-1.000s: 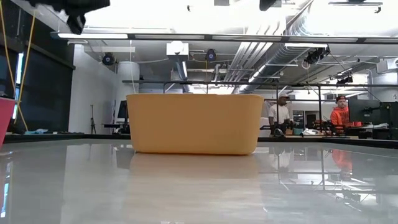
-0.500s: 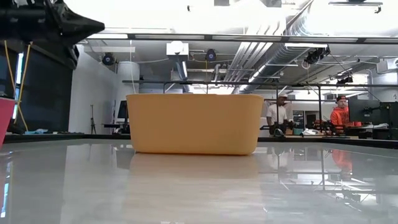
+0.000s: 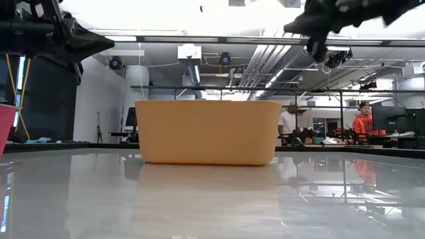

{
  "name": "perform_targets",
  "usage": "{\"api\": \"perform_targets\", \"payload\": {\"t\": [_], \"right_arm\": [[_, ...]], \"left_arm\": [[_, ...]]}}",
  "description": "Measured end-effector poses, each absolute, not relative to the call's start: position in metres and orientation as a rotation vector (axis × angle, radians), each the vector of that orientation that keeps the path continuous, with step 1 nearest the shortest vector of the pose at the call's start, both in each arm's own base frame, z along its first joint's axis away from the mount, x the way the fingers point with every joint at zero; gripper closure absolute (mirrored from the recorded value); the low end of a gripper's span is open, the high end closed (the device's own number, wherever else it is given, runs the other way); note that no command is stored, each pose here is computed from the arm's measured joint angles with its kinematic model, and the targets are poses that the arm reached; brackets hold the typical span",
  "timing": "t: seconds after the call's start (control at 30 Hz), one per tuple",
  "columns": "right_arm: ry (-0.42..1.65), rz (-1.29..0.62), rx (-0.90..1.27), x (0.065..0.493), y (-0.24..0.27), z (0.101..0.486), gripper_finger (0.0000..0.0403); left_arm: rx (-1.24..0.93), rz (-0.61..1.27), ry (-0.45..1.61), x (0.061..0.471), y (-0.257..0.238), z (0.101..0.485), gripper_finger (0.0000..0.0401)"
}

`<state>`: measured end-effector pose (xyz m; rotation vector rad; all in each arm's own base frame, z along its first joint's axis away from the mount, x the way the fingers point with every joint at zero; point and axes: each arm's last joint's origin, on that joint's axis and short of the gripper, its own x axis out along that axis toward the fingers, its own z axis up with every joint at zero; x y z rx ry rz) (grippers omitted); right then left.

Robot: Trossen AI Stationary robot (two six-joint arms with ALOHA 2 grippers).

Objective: Sort spices by type
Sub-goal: Return to Home Position

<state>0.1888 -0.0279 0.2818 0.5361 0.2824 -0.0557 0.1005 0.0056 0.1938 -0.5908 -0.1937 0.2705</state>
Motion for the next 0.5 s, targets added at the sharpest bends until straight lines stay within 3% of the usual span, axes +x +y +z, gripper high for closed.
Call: {"api": "perform_targets", "payload": {"t": [0.23, 0.5], "right_arm": [[0.212, -0.042, 0.419, 0.178, -0.076, 0.251, 0.0403], [0.206, 0.045, 0.445, 0.153, -0.056, 0.226, 0.0403]], "left_arm": [[-0.589, 0.296, -0.196, 0.100, 0.006, 0.193, 0.0401], [-0.589, 0.296, -0.195, 0.100, 0.006, 0.193, 0.0401]]}}
